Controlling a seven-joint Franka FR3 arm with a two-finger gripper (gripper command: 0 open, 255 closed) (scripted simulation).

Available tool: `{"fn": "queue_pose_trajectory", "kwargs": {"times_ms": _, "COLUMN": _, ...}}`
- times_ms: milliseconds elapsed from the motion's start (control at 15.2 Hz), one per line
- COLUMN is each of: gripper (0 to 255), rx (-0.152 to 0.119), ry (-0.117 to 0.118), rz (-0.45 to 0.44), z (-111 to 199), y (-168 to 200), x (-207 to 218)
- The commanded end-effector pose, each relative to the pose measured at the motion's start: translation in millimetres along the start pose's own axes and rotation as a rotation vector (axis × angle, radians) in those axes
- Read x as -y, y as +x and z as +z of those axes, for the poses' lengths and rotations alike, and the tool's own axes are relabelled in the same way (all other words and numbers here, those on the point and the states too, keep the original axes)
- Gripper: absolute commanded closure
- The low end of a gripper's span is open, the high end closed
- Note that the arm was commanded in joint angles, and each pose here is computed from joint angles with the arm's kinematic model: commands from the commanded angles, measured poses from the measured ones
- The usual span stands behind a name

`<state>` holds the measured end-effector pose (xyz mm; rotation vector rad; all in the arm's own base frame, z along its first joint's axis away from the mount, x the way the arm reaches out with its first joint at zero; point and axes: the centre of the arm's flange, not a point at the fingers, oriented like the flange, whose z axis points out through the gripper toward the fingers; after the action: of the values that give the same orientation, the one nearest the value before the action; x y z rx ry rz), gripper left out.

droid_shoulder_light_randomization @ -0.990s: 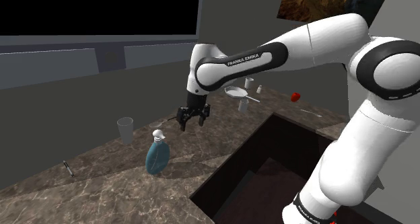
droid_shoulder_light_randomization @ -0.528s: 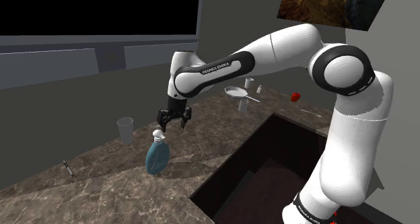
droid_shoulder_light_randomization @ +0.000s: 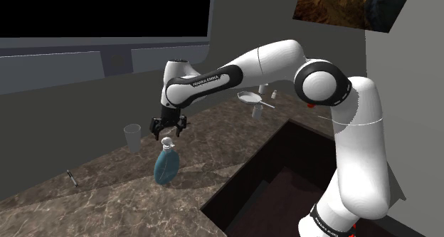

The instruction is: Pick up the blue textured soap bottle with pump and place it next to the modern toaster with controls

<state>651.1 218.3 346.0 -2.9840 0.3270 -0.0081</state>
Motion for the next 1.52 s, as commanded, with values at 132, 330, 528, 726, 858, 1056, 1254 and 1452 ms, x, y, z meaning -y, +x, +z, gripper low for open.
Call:
{"fn": "queue_pose_trajectory", "kwargs": {"times_ms": 132, "gripper": 0, "rx": -0.001, "ry": 0.001, "rz": 0.001, "z": 21, "y": 3, "x": 1}}
{"fn": "queue_pose_trajectory", "kwargs": {"times_ms": 330, "gripper": 0, "rx": -0.001, "ry": 0.001, "rz": 0.001, "z": 35, "y": 3, "x": 1}}
{"fn": "queue_pose_trajectory", "kwargs": {"times_ms": 528, "gripper": 0, "rx": -0.001, "ry": 0.001, "rz": 0.001, "z": 35, "y": 3, "x": 1}}
{"fn": "queue_pose_trajectory", "kwargs": {"times_ms": 726, "gripper": 0, "rx": -0.001, "ry": 0.001, "rz": 0.001, "z": 35, "y": 3, "x": 1}}
{"fn": "queue_pose_trajectory", "kwargs": {"times_ms": 858, "gripper": 255, "rx": -0.001, "ry": 0.001, "rz": 0.001, "z": 35, "y": 3, "x": 1}}
{"fn": "queue_pose_trajectory", "kwargs": {"times_ms": 1056, "gripper": 255, "rx": -0.001, "ry": 0.001, "rz": 0.001, "z": 35, "y": 3, "x": 1}}
{"fn": "queue_pose_trajectory", "kwargs": {"times_ms": 1254, "gripper": 255, "rx": -0.001, "ry": 0.001, "rz": 0.001, "z": 35, "y": 3, "x": 1}}
{"fn": "queue_pose_trajectory", "kwargs": {"times_ms": 1452, "gripper": 255, "rx": -0.001, "ry": 0.001, "rz": 0.001, "z": 35, "y": 3, "x": 1}}
